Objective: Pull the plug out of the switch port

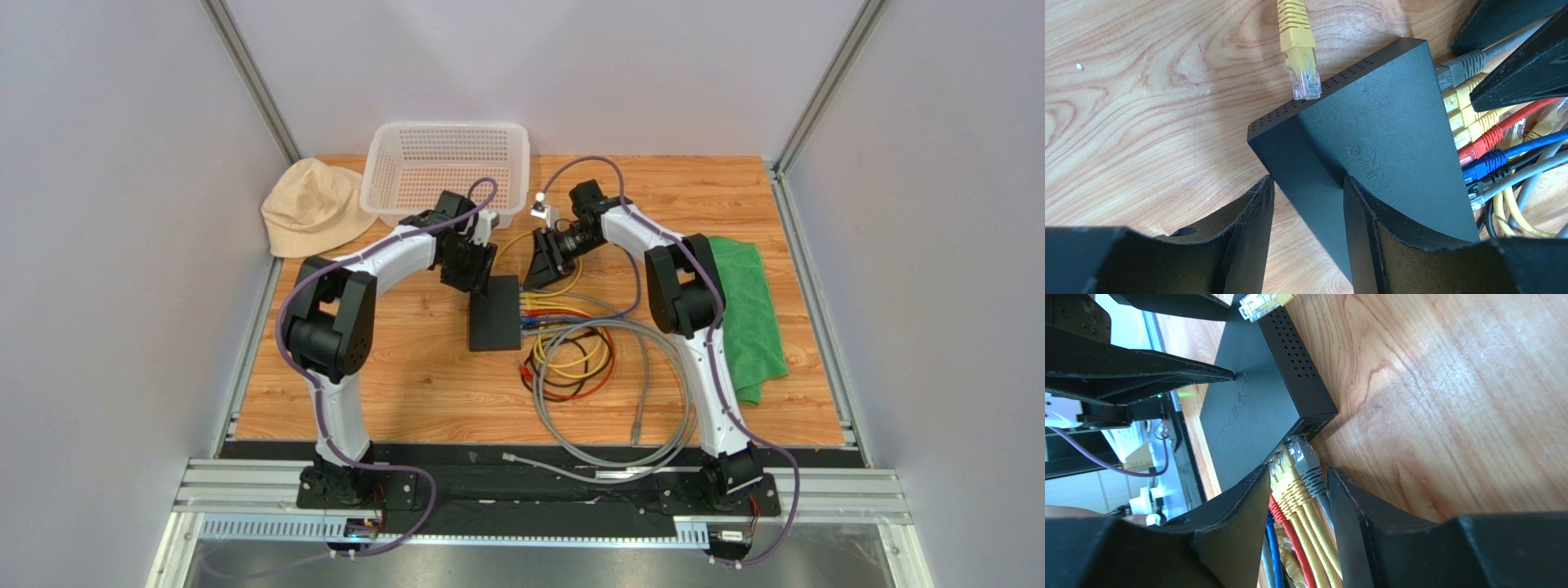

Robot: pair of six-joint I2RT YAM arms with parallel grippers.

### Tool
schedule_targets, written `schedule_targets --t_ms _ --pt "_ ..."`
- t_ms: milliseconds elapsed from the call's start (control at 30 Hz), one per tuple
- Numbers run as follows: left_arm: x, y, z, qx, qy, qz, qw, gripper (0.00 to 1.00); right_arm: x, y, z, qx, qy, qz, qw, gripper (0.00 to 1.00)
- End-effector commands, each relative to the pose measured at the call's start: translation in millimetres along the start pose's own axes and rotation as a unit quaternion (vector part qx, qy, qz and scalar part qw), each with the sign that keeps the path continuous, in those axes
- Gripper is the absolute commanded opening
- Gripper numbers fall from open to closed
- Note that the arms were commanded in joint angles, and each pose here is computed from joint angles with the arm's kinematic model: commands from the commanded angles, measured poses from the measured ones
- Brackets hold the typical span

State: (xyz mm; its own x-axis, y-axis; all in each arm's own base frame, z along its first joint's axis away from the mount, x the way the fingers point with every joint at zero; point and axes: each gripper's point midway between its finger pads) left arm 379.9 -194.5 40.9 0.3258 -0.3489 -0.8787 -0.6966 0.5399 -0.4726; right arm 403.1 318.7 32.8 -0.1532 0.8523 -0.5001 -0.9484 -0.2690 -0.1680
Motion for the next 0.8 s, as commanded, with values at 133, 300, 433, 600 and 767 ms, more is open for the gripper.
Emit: schedule_targets --t_ms 133,300,433,600,767 --pt "11.4 14.4 -6.6 0.018 0.014 0.025 0.999 0.53 27.6 12.0 -31.8 0.037 0.032 0.015 0.999 0.45" --pt "12.2 14.5 -6.8 0.018 0.015 0.026 0.999 0.53 35.8 13.2 -30.3 0.035 0.034 0.018 0.999 0.45" --pt "13.0 15.5 -7.8 0.018 0.018 0.027 0.999 0.53 45.2 17.5 -26.8 0.034 0.035 0.027 0.998 0.44" --pt "13.5 15.8 -8.0 0.019 0.019 0.028 0.999 0.53 51.0 18.5 -35.1 0.04 0.058 0.025 0.997 0.42" --pt "13.2 14.9 -8.8 0.02 0.02 0.026 0.999 0.53 50.6 18.5 -39.9 0.039 0.077 0.021 0.996 0.37"
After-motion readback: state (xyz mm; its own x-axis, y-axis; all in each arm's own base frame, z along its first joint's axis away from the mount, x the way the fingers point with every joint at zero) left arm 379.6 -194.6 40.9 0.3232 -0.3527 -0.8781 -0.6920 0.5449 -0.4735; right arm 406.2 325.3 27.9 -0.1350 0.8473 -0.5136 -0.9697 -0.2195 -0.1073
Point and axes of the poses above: each gripper's point midway between its finger pads, its own x axis out along the fingers, its own z axis along the line the jaws close on, y = z × x, and after that the axes turned 15 degrees about x, right-handed
